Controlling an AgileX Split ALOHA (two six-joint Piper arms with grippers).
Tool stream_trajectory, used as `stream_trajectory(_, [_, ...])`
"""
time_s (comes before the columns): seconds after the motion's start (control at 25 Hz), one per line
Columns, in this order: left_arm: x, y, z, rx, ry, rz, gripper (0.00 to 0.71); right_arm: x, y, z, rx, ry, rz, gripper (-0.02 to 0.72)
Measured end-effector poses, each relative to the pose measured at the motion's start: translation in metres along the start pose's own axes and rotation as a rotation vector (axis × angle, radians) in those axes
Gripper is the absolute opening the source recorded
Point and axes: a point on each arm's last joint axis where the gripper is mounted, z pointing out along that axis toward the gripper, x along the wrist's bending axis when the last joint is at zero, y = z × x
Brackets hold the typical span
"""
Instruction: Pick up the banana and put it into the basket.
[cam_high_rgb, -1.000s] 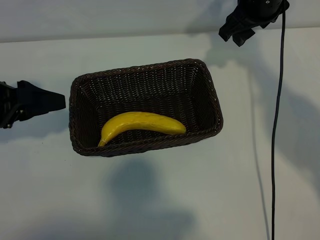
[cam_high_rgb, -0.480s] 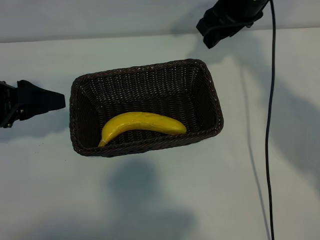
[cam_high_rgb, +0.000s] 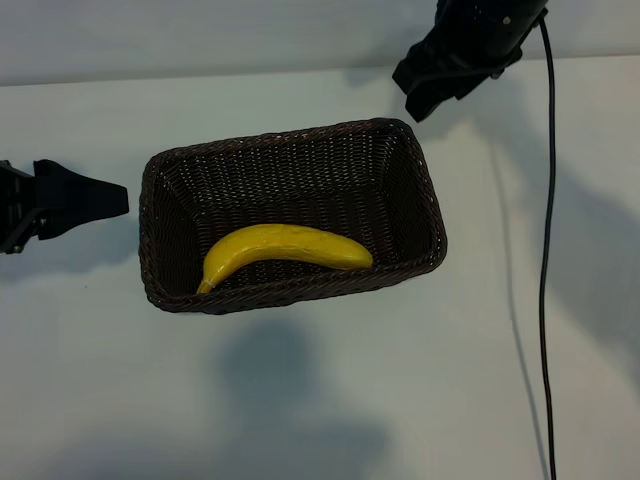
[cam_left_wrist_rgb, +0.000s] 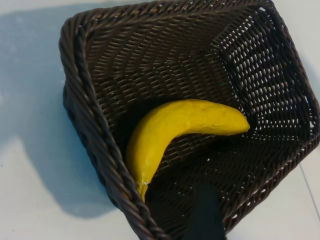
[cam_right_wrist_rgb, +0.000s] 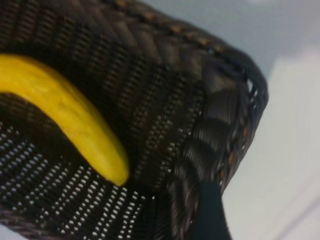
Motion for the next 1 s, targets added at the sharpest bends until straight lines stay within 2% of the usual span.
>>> stream_trajectory(0.4, [0.0005, 0.0004, 0.0000, -0.005, 0.006, 0.000, 0.577, 0.0043, -0.0007, -0.0037, -0.014, 0.033, 0.007, 0.539])
stream_trajectory(1.0, [0.0012, 0.0008, 0.0000, -0.009, 0.013, 0.001, 0.576, 0.0046, -0.0006, -0.0037, -0.015, 0.036, 0.009, 0.539])
